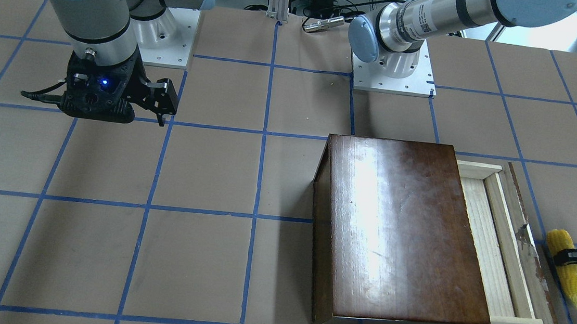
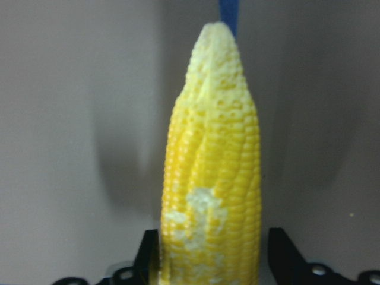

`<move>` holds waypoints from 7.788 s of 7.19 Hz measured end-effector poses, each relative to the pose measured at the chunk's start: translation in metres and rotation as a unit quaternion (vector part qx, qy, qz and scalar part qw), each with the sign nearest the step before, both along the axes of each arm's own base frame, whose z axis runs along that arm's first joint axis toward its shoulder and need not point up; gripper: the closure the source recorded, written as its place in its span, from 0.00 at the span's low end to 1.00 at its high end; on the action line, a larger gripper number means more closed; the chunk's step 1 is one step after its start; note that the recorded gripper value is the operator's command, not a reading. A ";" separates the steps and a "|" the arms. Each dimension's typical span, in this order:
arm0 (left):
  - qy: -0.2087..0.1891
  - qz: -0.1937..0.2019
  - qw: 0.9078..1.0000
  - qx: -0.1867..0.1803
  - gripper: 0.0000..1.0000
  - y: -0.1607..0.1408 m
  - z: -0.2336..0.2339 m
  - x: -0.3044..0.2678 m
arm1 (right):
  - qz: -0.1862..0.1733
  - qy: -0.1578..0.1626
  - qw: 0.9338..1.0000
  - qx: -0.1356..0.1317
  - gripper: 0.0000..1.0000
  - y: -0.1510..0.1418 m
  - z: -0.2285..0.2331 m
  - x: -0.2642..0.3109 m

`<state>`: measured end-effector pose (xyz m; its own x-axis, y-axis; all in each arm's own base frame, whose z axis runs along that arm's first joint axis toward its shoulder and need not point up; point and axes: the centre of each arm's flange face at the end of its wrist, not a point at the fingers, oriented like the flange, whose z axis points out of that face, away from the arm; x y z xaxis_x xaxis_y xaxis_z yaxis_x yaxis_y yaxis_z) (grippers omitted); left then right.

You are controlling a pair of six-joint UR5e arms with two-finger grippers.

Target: Open drawer and put corn inside

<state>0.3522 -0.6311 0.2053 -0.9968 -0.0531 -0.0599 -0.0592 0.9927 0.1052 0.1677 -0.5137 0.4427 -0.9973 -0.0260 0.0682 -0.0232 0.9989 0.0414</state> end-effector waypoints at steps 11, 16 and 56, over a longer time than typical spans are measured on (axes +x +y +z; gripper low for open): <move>0.027 -0.053 0.998 -0.025 0.75 -0.011 0.239 -0.196 | 0.000 -0.001 1.000 0.000 0.00 0.000 0.000 0.000; 0.083 -0.019 0.996 0.008 0.71 -0.016 0.176 -0.237 | 0.000 -0.001 1.000 0.000 0.00 0.000 0.000 0.000; 0.029 -0.065 0.996 -0.043 0.00 0.127 0.261 -0.480 | 0.000 0.000 1.000 0.000 0.00 0.000 0.000 0.000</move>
